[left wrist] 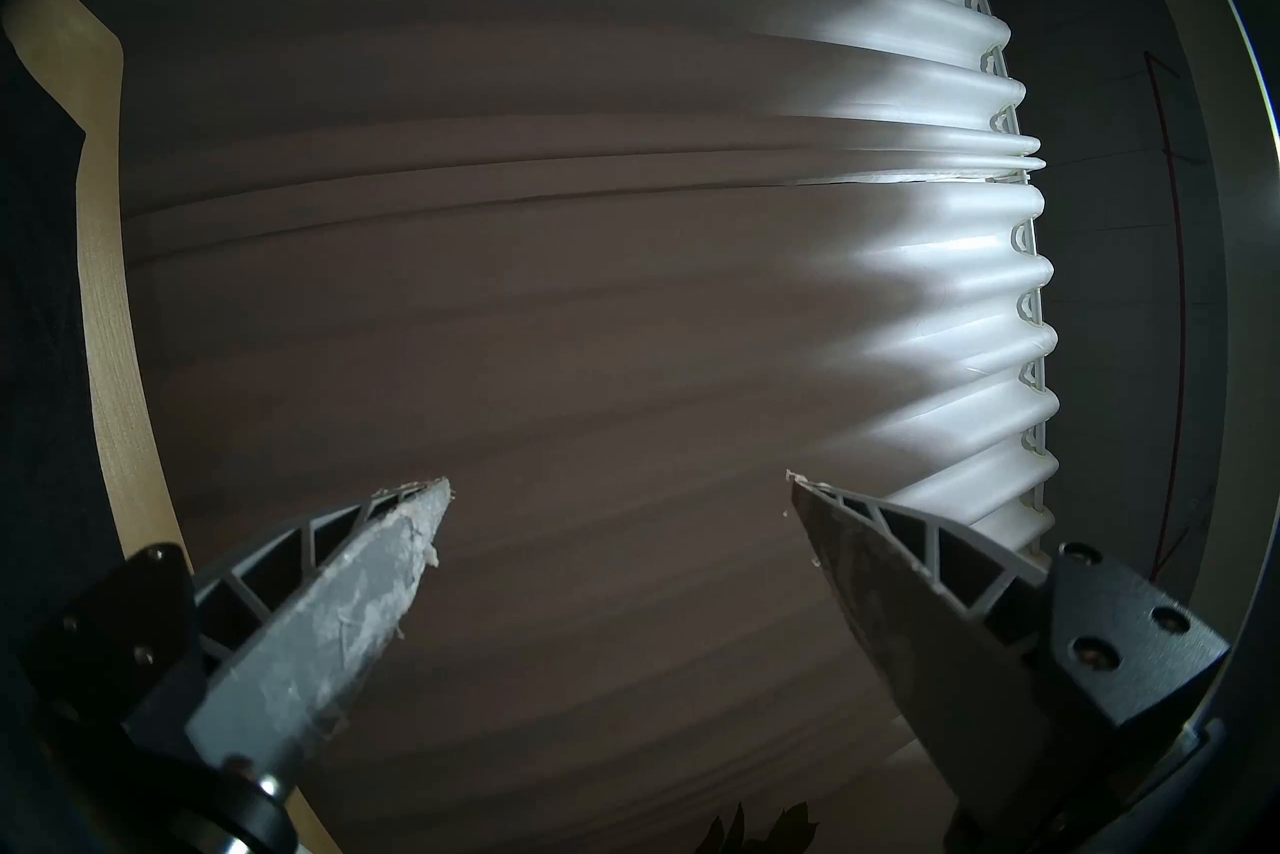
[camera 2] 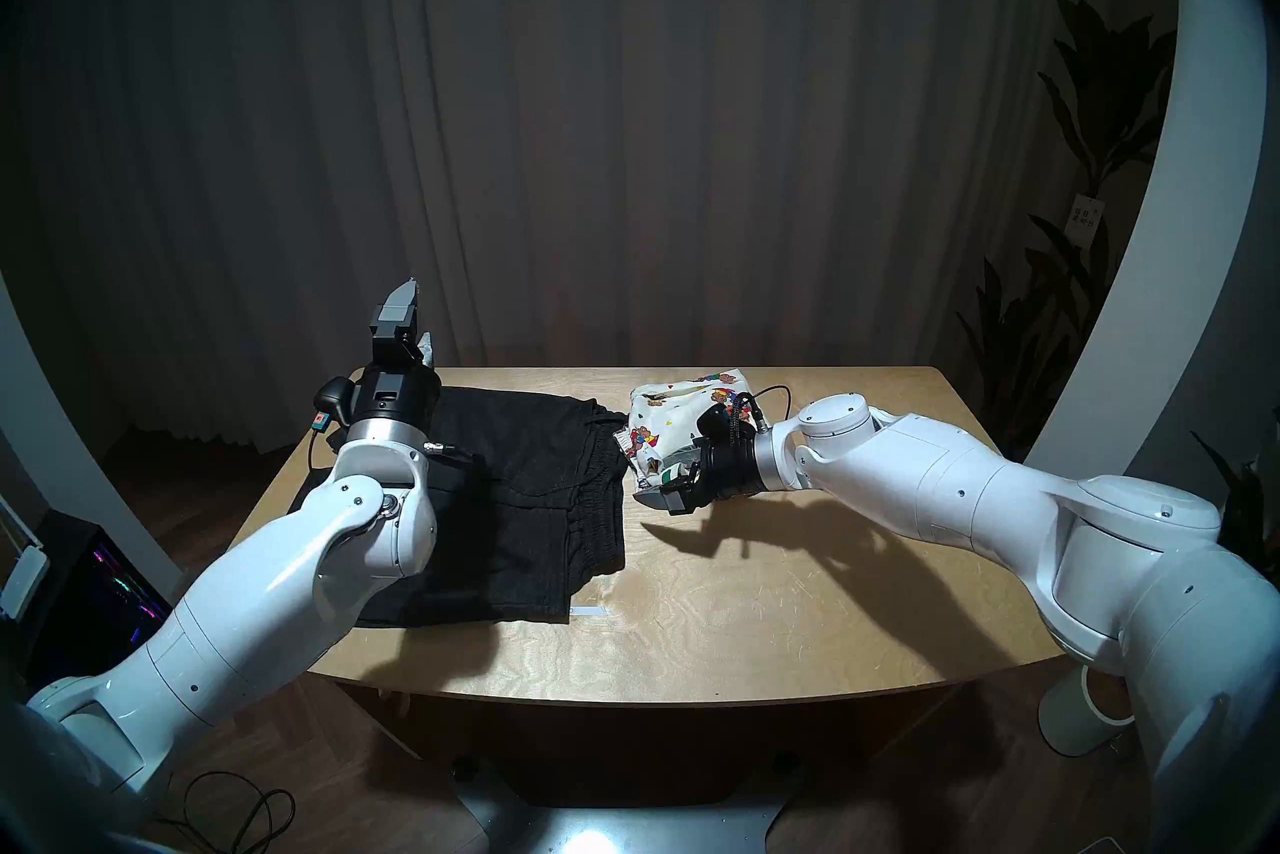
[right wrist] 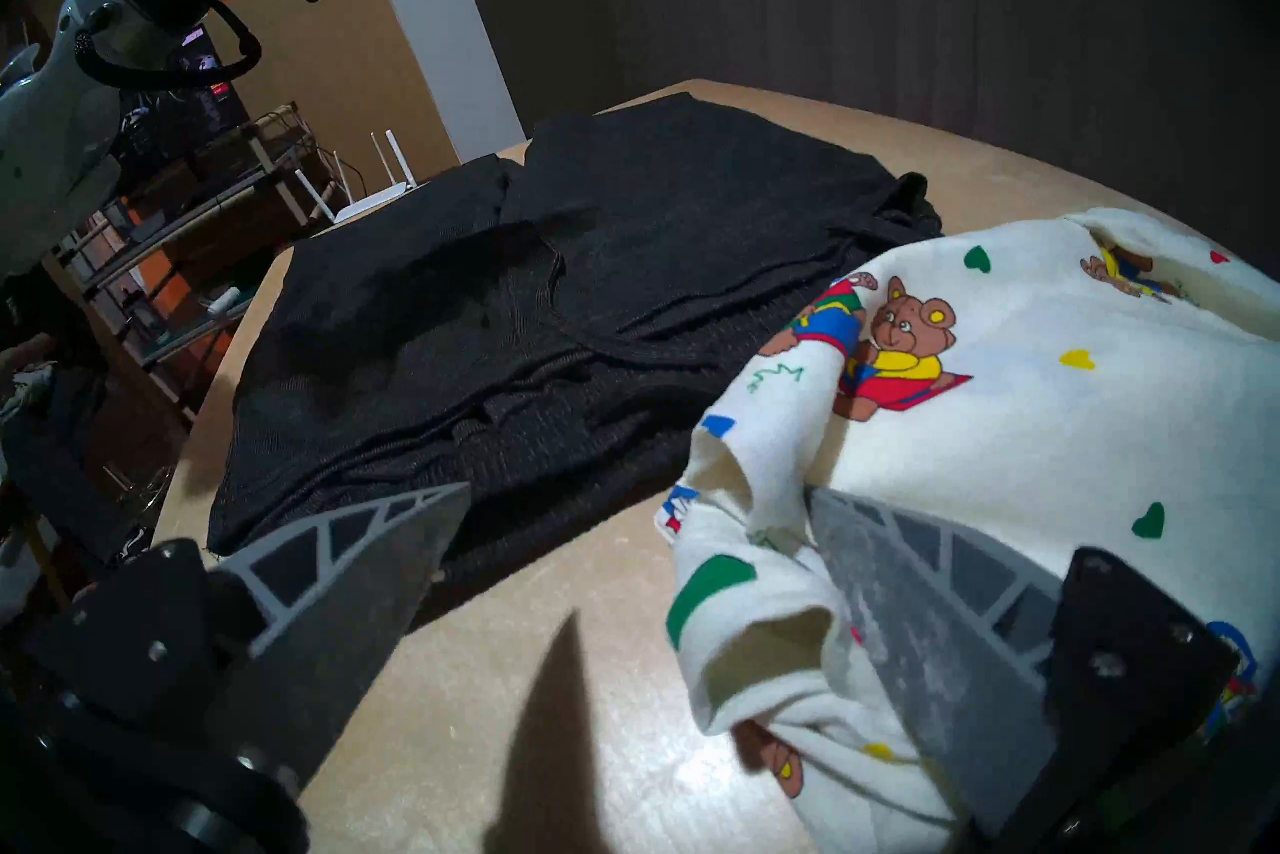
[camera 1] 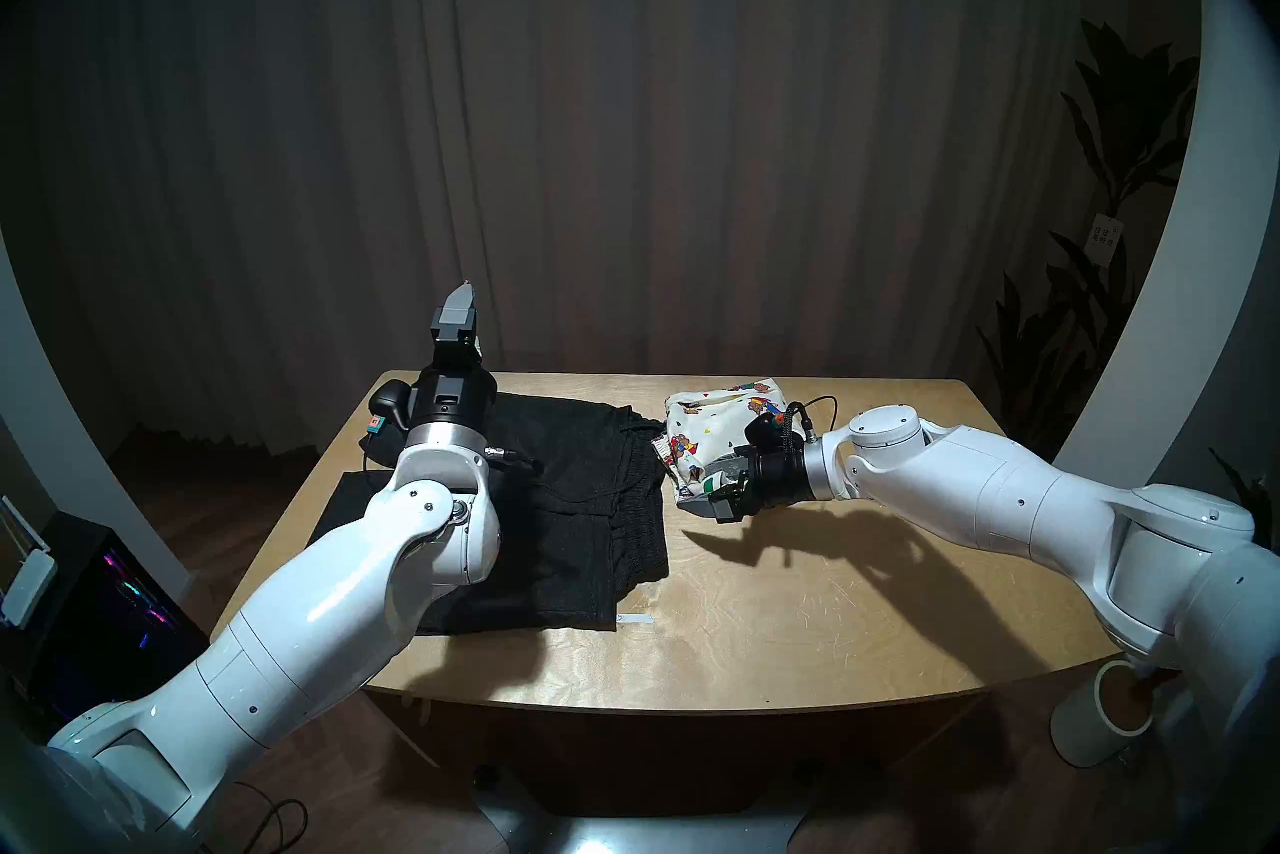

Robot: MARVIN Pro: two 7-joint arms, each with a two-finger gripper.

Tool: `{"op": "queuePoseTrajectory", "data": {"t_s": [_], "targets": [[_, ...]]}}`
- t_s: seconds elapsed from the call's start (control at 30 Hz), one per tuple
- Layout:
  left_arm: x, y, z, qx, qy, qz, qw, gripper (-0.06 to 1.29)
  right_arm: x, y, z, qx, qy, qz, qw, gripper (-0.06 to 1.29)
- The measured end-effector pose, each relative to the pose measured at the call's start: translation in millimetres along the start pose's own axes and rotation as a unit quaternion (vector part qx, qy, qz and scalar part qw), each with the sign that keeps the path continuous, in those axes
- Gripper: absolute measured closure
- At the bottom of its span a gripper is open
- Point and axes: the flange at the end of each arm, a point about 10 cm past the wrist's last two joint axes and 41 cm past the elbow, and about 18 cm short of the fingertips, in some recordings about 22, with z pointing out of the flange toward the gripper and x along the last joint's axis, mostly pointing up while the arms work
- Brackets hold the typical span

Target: Fold pants twice and stack them

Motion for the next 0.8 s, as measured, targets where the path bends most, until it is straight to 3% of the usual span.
{"op": "queuePoseTrajectory", "data": {"t_s": [0.13,0.2,0.27,0.47,0.57,0.8], "targets": [[-0.3,0.1,-0.2,-0.001,-0.001,0.002,1.0000,-0.02,2.9,3,-1.0,-0.023,0.045,-0.001,0.9987,0.00],[-1.1,0.2,0.1,-0.001,-0.003,0.004,1.0000,-0.02,4.1,7,-2.0,-0.038,0.085,0.005,0.9957,0.00],[-1.7,0.1,0.1,-0.002,-0.004,0.005,1.0000,-0.02,2.6,9,-2.2,-0.042,0.096,0.008,0.9944,0.00],[-4.5,-1.1,1.3,-0.001,-0.011,0.008,0.9999,-0.02,-15.1,5,0.9,-0.027,0.110,0.028,0.9932,0.00],[-4.9,-1.8,2.2,0.000,-0.014,0.008,0.9999,-0.02,-19.7,-7,8.0,-0.004,0.113,0.033,0.9931,0.00],[-3.2,-1.4,3.2,0.000,-0.014,0.009,0.9999,-0.02,-9.8,-29,16.9,0.026,0.123,0.031,0.9916,0.00]]}}
